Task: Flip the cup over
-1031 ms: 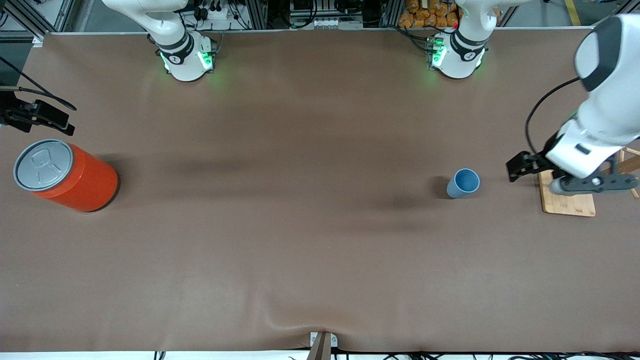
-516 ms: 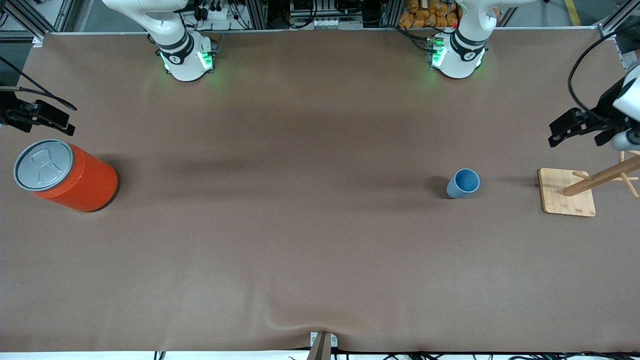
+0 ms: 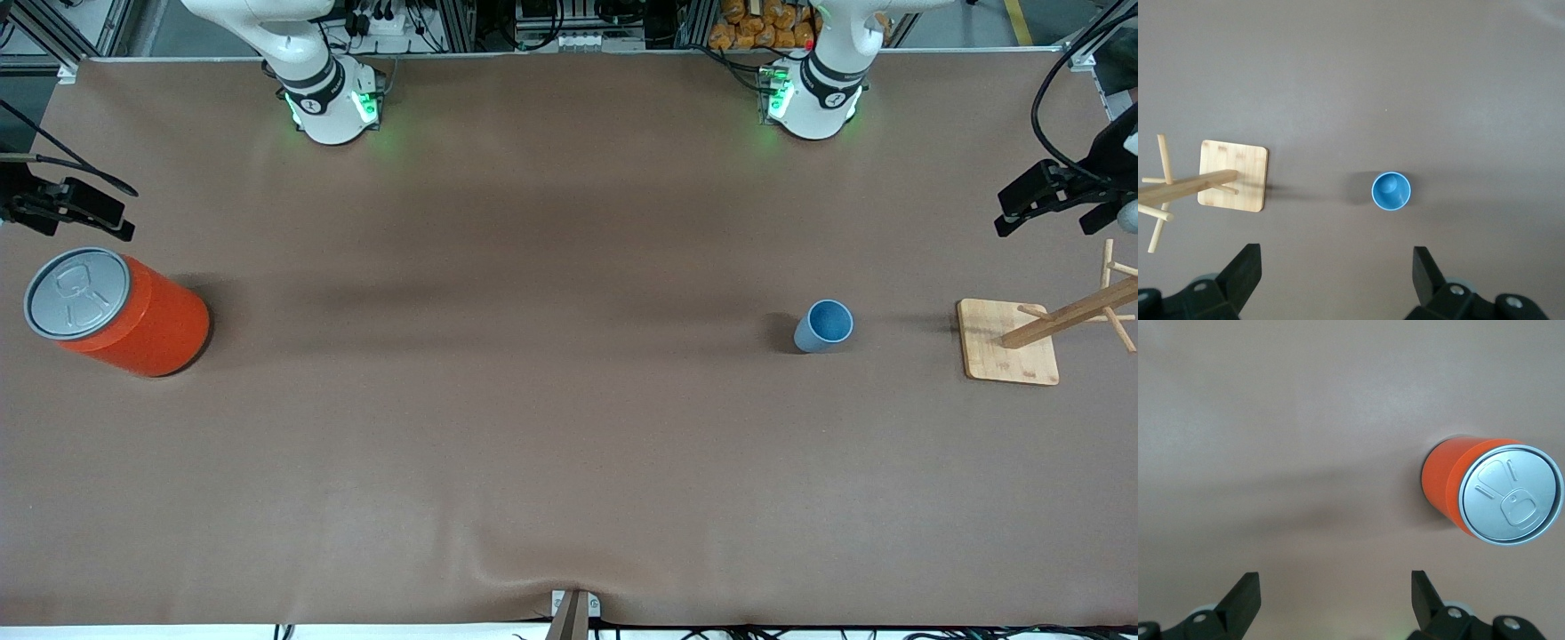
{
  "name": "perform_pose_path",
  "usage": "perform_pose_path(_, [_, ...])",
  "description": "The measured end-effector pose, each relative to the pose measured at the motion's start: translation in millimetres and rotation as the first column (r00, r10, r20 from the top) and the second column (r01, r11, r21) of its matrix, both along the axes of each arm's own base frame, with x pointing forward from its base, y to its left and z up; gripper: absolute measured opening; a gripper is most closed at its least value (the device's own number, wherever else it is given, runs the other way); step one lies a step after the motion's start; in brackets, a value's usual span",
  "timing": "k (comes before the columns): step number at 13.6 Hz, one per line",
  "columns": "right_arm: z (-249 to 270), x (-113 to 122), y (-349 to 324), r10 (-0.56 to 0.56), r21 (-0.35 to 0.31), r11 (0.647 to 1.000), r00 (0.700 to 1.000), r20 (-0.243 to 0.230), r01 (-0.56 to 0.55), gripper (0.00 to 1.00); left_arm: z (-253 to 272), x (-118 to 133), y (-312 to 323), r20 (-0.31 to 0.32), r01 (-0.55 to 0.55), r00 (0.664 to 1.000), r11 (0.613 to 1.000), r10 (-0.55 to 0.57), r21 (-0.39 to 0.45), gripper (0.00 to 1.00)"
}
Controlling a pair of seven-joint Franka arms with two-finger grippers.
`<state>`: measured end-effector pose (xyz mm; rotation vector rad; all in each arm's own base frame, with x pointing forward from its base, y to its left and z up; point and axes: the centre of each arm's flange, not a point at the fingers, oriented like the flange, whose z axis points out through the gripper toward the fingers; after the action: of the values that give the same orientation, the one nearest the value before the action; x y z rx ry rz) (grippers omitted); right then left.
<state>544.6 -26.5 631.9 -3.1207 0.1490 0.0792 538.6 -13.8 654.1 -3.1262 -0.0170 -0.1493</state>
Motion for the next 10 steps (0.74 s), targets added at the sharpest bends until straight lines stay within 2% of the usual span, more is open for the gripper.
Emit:
perform_pose_path(6, [0.0,0.0,0.0,0.0,0.0,1.0,1.0,0.0,0.0,1.0,1.3,-10.6,5.7,-0.086,-0.011,0.996,1.0,0.011,-0.006,1.0])
perform_pose_path(10, [0.0,0.0,0.1,0.0,0.0,1.0,1.0,0.0,0.0,1.0,-2.1,-9.6,3.3,-0.094,-0.028,0.995,1.0,0.027,-0.006,1.0])
